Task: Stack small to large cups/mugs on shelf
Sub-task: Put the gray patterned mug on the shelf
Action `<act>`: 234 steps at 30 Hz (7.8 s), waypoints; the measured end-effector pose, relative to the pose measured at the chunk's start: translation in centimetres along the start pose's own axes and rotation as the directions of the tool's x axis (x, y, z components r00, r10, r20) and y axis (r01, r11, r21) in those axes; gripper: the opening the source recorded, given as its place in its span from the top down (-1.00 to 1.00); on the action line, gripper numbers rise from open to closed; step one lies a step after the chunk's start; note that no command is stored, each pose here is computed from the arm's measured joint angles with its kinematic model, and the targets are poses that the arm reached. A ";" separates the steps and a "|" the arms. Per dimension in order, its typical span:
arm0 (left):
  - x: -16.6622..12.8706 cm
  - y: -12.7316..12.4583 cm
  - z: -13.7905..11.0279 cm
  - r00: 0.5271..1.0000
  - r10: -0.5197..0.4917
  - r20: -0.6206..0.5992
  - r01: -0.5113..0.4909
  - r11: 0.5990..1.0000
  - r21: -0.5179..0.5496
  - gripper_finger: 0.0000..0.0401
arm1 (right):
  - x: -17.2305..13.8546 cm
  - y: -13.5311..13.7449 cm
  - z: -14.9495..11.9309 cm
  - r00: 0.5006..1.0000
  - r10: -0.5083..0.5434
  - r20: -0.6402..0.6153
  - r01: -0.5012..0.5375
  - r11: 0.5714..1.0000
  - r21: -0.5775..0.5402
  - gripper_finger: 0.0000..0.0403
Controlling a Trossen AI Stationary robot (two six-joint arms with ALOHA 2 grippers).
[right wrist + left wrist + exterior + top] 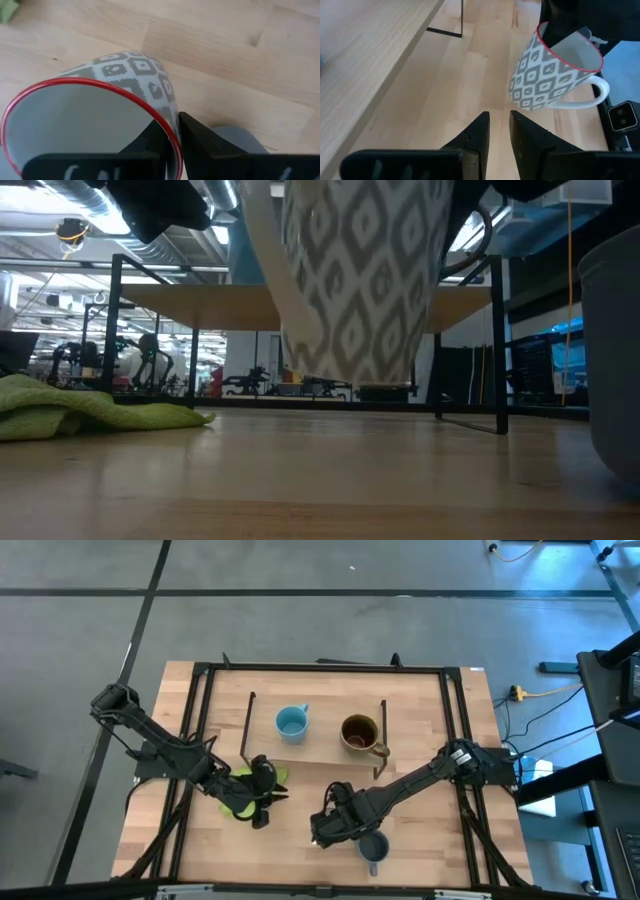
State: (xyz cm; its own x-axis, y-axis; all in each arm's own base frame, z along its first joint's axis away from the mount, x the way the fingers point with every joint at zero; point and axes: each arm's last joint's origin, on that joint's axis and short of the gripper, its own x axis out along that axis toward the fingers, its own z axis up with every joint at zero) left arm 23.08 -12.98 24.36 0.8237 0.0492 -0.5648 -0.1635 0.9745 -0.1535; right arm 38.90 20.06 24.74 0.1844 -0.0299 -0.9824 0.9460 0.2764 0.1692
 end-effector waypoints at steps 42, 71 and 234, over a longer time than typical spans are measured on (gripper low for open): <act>0.5 1.1 -0.3 0.993 -0.021 -0.115 0.013 0.998 -0.065 0.66 | -5.4 1.1 4.2 0.991 0.045 -0.123 -0.055 0.996 -0.076 0.77; 1.2 2.4 0.4 0.991 -0.006 -0.130 -0.002 0.998 -0.061 0.66 | -7.3 2.0 5.0 0.979 0.177 -0.098 -0.202 0.867 -0.455 0.77; -0.4 -0.9 2.7 0.991 0.106 -0.079 -0.130 0.894 -0.430 0.70 | -10.3 1.2 12.0 0.957 0.287 0.043 0.005 0.132 -0.991 0.77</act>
State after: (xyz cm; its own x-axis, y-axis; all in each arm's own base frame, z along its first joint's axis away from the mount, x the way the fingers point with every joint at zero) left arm 24.40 -13.32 26.92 0.7565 0.1350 -0.6399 -0.4863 0.7703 -0.4124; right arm 41.34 9.20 36.04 0.4596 0.0095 -0.8881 -0.1380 0.9886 -0.0608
